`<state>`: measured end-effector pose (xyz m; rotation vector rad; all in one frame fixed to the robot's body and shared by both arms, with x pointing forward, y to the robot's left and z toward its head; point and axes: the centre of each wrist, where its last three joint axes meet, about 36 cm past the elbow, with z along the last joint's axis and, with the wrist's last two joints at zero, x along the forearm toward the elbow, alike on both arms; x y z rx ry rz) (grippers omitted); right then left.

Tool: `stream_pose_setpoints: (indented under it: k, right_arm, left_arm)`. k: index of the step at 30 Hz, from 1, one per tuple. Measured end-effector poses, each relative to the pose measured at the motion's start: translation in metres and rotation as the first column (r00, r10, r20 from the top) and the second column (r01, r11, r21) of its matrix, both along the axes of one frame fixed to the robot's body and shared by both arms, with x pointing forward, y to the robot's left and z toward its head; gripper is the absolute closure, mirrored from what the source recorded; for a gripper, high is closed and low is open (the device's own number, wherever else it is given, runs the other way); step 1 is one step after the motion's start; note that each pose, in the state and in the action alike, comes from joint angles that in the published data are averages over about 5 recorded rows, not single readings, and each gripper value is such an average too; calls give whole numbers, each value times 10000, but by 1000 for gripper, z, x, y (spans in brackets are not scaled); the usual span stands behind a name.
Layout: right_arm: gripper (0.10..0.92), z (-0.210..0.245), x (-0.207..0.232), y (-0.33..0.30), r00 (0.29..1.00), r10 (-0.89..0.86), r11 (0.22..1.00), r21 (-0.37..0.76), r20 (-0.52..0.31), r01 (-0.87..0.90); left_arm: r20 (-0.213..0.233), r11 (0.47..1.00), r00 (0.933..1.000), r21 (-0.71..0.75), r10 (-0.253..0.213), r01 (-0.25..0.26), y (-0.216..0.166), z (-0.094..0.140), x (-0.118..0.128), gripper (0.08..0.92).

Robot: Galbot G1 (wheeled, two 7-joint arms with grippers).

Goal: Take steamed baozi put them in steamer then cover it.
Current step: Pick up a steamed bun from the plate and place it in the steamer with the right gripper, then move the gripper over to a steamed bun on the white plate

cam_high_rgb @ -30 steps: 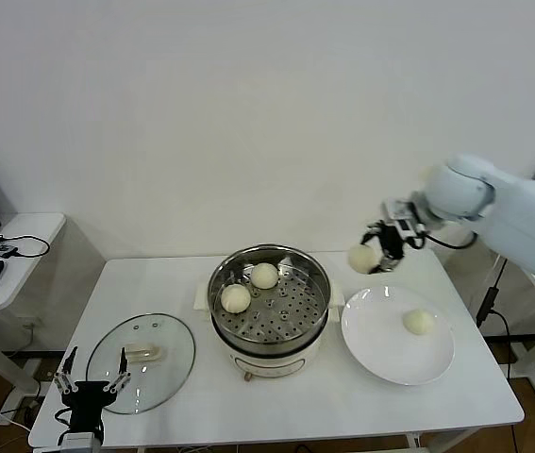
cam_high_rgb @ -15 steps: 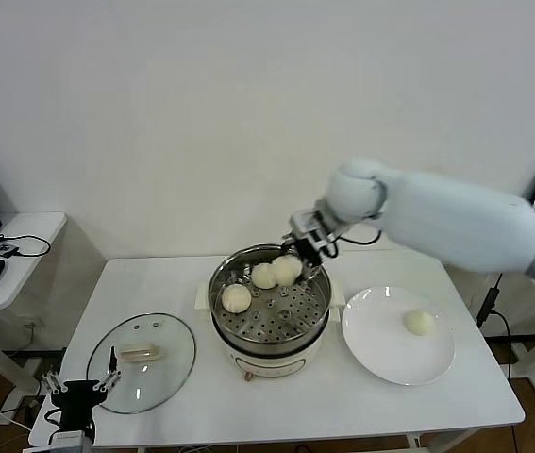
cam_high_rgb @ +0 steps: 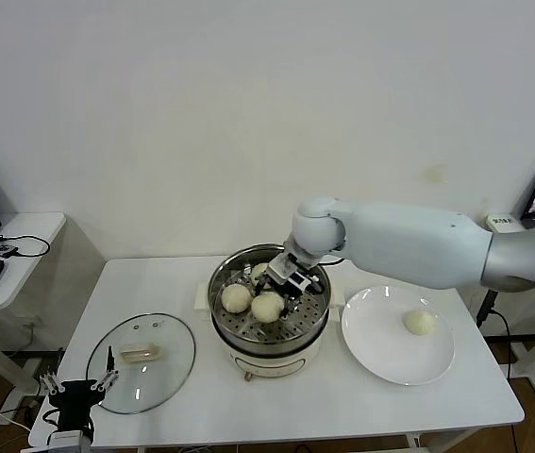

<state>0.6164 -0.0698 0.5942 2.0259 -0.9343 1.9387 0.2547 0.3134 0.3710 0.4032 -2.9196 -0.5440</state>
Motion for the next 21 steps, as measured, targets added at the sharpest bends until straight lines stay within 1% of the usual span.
stream_pose_setpoints:
  k: [10, 16, 21]
  right_arm:
    - [334, -8, -4, 4, 9949, 996, 9943, -380, -139, -1000]
    - [221, -4, -3, 3, 9935, 1134, 9928, -380, -68, -1136]
    - [200, 11, 2, -3, 9958, 909, 9958, -130, 106, -908]
  left_arm:
    - [-3, 10000, 10000, -34, 18, -18, -1, -1, 0, 177]
    - [-10, 10000, 10000, -42, 30, -30, -1, -2, 0, 177]
    - [14, 10000, 10000, -4, 39, -39, 0, -1, 0, 177]
